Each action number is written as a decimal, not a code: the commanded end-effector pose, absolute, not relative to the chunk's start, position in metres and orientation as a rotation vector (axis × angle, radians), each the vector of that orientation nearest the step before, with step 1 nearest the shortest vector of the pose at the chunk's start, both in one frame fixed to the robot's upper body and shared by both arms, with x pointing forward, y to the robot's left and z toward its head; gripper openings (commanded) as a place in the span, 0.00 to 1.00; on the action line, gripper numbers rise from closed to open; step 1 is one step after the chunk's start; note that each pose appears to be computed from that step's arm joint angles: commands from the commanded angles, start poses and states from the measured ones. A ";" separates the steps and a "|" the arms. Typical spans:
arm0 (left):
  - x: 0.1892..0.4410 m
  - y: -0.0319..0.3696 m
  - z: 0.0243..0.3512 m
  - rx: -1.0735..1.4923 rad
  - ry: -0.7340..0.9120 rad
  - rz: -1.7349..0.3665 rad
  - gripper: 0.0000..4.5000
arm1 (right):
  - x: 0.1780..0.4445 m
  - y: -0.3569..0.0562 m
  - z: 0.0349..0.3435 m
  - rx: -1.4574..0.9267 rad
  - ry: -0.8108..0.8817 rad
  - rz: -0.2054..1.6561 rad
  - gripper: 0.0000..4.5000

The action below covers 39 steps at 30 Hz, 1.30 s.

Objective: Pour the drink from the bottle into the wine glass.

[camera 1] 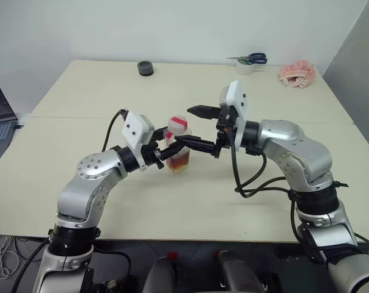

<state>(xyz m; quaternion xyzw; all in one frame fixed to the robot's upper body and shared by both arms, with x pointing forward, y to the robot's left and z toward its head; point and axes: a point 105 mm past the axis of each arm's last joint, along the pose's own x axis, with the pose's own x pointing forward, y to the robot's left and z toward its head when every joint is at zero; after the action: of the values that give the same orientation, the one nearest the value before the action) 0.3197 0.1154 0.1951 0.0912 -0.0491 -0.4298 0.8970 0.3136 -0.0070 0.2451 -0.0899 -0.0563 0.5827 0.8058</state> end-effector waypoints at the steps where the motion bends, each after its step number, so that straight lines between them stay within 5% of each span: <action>1: 0.314 0.108 0.212 0.211 -0.183 -0.914 0.45 | 0.313 -0.003 0.255 -0.186 -0.140 1.240 1.00; 8: 0.312 0.105 0.212 0.204 -0.192 -0.923 0.45 | 0.318 0.004 0.260 -0.143 -0.143 1.216 0.96; 16: 0.310 0.104 0.214 0.191 -0.206 -0.919 0.45 | 0.322 0.005 0.252 -0.170 -0.121 1.197 0.40; 26: 0.310 0.109 0.216 0.202 -0.210 -0.898 0.45 | 0.322 0.008 0.252 -0.161 -0.117 1.242 0.40; 32: 0.306 0.108 0.219 0.197 -0.216 -0.933 0.44 | 0.303 0.004 0.242 -0.373 -0.091 1.591 0.40; 39: 0.302 0.107 0.222 0.182 -0.221 -0.950 0.44 | 0.326 -0.016 0.242 -0.467 -0.064 1.707 0.40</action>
<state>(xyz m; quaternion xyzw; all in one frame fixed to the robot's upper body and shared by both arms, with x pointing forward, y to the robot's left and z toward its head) 0.3035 0.0964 0.1921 0.0836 -0.0481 -0.4780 0.8730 0.3259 -0.0110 0.2515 -0.1795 -0.0478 0.7316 0.6559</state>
